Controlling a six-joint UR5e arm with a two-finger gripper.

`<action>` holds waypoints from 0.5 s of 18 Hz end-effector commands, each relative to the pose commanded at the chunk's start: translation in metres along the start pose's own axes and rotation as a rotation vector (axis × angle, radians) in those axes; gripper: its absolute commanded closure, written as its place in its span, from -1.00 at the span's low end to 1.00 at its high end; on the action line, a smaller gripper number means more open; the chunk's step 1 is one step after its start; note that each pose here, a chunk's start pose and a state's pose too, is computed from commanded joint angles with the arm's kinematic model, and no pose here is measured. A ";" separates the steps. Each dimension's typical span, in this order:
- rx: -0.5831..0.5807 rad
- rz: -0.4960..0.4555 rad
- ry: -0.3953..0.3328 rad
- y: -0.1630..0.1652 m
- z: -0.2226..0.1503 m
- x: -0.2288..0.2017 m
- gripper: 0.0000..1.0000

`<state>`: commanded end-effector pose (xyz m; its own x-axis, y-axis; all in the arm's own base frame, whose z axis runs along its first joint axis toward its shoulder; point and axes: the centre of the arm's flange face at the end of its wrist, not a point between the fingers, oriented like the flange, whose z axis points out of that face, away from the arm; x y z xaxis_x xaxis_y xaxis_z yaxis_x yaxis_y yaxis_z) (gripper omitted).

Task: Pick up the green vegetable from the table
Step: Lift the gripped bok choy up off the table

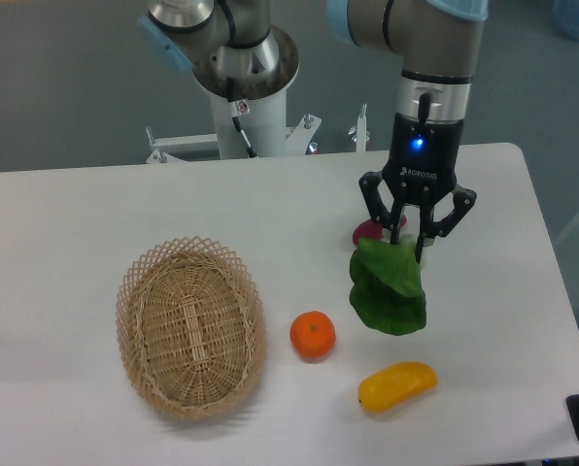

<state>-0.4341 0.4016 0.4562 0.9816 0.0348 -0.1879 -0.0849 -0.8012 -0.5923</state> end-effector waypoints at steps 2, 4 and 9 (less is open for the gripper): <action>0.001 -0.001 0.001 -0.001 0.000 -0.001 0.29; 0.002 -0.003 0.002 0.001 0.000 0.000 0.29; 0.005 -0.005 -0.002 -0.002 -0.001 -0.002 0.29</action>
<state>-0.4358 0.4026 0.4591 0.9817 0.0404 -0.1862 -0.0804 -0.7982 -0.5970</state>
